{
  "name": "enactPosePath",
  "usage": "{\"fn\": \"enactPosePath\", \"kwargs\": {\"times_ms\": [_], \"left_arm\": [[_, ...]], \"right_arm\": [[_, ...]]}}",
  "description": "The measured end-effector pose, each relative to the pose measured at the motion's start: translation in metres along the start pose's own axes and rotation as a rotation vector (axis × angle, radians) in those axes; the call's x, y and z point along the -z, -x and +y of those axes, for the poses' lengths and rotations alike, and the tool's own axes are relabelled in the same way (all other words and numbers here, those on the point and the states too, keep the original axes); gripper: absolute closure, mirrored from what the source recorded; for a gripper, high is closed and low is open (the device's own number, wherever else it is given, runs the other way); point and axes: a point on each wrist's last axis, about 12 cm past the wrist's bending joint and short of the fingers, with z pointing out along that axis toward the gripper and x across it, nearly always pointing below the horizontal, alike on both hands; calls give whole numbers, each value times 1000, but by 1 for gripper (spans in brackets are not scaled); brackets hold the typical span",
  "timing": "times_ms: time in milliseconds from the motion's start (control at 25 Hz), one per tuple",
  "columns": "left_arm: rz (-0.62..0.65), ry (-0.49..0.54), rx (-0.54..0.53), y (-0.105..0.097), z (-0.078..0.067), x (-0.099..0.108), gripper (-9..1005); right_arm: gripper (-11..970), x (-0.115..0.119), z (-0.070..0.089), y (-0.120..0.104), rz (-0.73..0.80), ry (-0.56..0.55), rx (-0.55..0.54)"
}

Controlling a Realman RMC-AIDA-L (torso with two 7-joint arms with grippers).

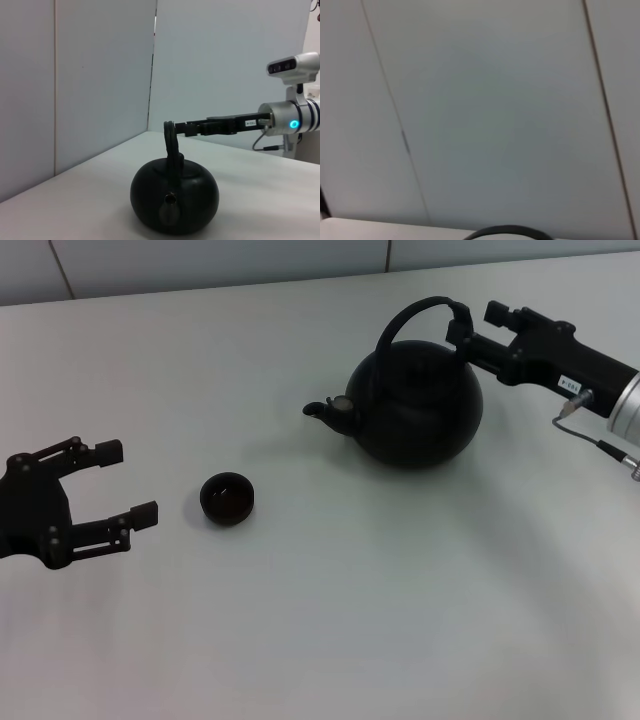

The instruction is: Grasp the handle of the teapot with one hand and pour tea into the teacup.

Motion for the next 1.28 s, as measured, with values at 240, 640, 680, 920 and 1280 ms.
{"fn": "enactPosePath", "kwargs": {"times_ms": [240, 640, 680, 920, 1280], "left_arm": [[-3, -7, 18, 0, -2, 1, 141], [-32, -61, 14, 2, -9, 2, 142], [-38, -73, 14, 3, -10, 2, 142], [-89, -107, 13, 7, -16, 4, 142], [-116, -125, 21, 8, -20, 7, 142]], "right_arm": [[258, 12, 7, 4, -13, 78, 38], [258, 12, 39, 24, 81, 411, 203], [258, 10, 41, 24, 95, 427, 217], [258, 0, 55, 29, 127, 562, 281], [257, 2, 62, 32, 107, 632, 299]]}}
